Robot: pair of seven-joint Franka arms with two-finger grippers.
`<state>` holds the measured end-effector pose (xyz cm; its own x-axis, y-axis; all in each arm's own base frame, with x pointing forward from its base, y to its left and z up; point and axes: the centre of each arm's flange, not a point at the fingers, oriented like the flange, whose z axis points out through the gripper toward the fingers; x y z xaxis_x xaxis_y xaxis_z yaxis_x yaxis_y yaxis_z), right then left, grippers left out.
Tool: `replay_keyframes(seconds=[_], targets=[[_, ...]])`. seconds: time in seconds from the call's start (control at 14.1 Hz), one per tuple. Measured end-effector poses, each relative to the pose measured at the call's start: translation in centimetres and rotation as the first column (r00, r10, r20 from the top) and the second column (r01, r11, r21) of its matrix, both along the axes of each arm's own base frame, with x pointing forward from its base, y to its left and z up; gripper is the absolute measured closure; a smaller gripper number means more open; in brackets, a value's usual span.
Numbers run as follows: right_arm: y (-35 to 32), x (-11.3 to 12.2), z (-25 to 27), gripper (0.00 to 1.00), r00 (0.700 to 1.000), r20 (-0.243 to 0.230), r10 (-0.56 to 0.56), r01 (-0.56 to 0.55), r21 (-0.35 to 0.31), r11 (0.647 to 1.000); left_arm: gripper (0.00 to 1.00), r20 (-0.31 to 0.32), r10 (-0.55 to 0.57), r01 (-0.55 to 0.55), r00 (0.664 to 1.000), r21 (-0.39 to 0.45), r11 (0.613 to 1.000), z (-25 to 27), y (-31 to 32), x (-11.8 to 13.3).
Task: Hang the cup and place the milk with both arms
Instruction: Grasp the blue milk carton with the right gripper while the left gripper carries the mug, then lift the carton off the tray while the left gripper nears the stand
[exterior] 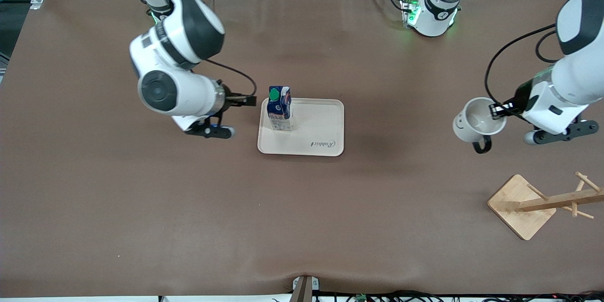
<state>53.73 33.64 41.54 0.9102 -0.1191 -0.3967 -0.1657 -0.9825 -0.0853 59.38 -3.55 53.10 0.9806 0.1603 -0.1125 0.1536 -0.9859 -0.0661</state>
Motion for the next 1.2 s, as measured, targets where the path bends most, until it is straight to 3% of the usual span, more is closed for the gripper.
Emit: replay_keyframes(seconds=[0.64,1.2], targets=[[6.0,-3.6,-5.0,0.00,0.997,0.054,-0.054,0.055,-0.020,0.998,0.93,0.017,-0.167,0.166,0.986,0.032,0.986,1.7,8.3,0.4],[6.1,-3.3,-4.6,0.00,0.996,0.058,-0.068,0.069,-0.005,0.998,0.93,0.090,-0.172,0.171,0.981,0.022,0.985,1.3,11.9,2.8]])
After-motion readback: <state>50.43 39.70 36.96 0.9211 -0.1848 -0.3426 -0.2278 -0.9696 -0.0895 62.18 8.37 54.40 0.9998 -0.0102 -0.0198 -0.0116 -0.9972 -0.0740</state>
